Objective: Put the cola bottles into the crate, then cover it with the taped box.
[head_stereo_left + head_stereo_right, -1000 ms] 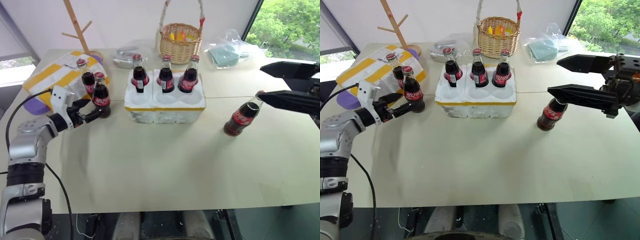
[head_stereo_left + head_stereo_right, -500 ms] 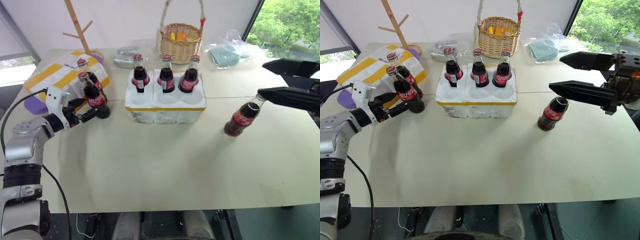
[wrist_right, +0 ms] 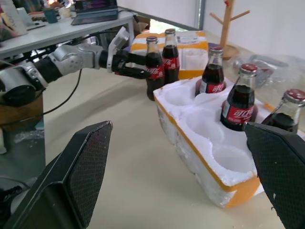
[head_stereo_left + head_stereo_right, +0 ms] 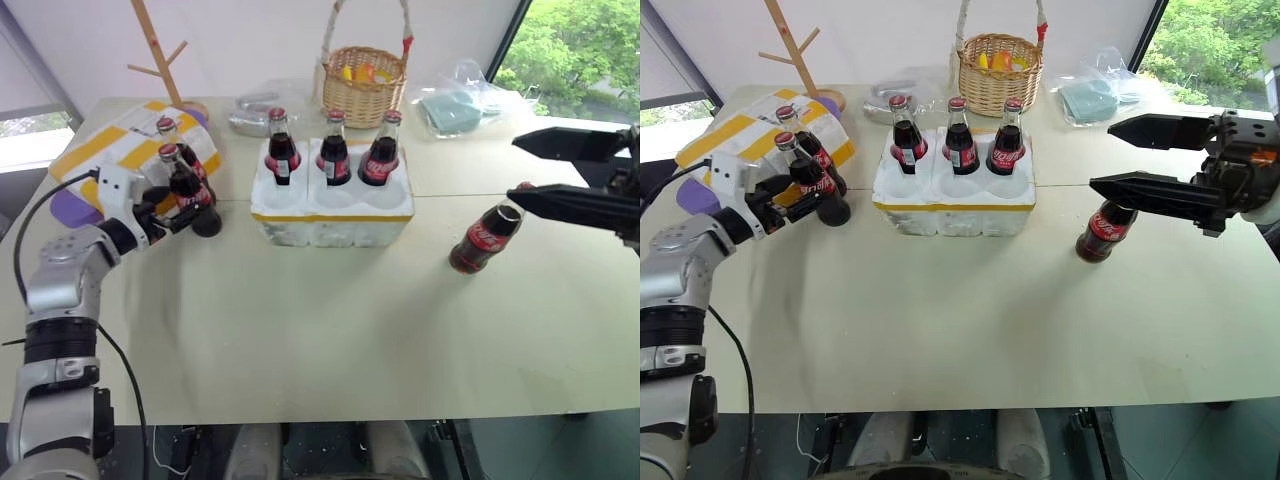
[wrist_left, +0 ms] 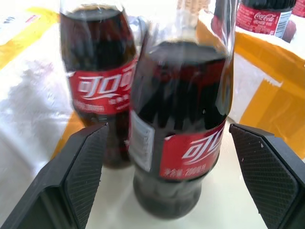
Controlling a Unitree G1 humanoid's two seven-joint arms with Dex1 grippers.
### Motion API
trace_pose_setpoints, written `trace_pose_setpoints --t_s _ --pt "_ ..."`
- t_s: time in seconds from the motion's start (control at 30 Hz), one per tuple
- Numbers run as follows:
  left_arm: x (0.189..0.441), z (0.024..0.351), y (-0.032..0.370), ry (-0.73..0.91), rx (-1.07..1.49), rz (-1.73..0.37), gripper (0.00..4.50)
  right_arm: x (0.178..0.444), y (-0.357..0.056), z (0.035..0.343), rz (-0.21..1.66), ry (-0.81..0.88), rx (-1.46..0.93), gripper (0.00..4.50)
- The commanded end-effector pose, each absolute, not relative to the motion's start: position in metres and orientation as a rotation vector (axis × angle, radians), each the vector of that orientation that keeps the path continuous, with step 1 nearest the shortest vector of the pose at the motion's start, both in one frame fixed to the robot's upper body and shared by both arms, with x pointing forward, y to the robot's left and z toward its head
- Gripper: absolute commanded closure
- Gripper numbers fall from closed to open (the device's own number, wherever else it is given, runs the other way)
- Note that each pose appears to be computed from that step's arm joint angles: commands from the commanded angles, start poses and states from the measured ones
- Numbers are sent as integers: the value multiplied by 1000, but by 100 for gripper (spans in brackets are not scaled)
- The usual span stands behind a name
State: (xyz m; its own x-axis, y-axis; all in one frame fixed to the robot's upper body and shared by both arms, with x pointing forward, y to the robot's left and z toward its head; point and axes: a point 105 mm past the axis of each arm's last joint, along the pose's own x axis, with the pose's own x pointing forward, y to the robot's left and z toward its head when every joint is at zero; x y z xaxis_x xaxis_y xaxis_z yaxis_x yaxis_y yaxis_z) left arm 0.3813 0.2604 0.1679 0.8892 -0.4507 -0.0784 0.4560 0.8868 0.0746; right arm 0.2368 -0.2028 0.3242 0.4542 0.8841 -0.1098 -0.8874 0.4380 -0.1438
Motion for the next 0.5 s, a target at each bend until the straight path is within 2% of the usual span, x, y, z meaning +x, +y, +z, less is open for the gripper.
trace_pose_setpoints --t_s 0.03,0.4,0.5 --pt "387 182 255 7 123 -475 23 230 -198 334 1124 -26 -226 0" --pt "397 177 251 23 119 -466 23 231 -199 332 1107 -32 -217 0" --pt "396 177 251 24 117 -473 110 231 -201 331 1093 -34 -214 0"
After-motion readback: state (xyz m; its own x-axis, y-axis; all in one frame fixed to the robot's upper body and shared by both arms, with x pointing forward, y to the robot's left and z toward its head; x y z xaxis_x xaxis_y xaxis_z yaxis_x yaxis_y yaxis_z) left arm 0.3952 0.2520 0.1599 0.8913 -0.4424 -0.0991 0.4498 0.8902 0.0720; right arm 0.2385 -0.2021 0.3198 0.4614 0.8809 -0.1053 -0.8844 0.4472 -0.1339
